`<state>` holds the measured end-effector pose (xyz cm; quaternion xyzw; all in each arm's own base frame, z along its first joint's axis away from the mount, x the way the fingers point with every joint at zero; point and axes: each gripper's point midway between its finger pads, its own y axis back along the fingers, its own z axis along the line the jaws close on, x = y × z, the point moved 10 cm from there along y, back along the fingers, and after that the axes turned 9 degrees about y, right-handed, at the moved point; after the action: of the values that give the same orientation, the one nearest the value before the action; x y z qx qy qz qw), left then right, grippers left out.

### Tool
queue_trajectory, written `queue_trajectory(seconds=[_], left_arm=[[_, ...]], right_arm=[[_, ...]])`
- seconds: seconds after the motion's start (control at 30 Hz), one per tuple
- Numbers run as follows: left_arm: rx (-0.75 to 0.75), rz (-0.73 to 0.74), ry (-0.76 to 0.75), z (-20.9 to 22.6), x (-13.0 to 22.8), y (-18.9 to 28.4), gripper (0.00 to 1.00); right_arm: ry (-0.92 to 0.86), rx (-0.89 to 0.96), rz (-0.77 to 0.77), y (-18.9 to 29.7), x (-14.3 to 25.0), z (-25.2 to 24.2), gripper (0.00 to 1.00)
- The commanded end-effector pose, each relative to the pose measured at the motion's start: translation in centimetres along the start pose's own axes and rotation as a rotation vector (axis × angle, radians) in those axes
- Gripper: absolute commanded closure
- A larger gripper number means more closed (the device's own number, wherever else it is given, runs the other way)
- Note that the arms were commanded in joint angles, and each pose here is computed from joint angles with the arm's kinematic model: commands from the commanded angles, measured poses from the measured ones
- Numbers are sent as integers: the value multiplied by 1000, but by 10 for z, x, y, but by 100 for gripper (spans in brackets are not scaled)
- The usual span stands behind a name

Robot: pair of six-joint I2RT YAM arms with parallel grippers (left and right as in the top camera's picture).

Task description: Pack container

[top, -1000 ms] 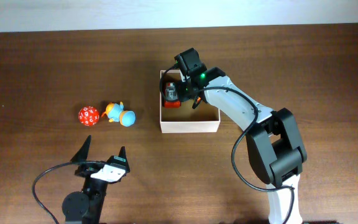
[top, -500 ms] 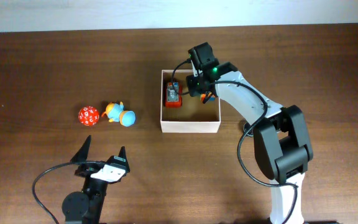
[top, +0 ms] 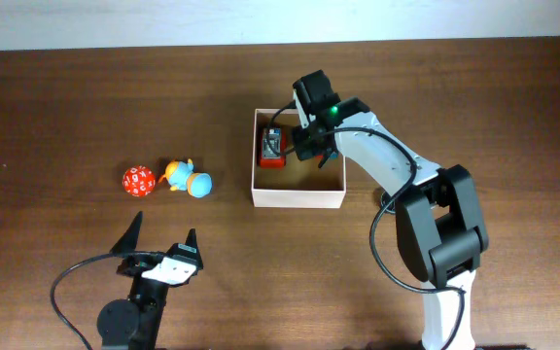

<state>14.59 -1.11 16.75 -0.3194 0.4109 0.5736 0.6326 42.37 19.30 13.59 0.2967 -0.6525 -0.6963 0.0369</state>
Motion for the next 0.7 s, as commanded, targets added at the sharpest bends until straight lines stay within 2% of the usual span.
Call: queue_trajectory(seconds=[0.0,0.3,0.67], left_arm=[[-13,4,6,1,2,0,1],[-13,4,6,1,2,0,1],[-13,4,6,1,2,0,1]], right_arm=[[42,-55,9,7,-2,15,96],[82,-79,86,8,9,24,96],[89,43,150,8,18,14,96]])
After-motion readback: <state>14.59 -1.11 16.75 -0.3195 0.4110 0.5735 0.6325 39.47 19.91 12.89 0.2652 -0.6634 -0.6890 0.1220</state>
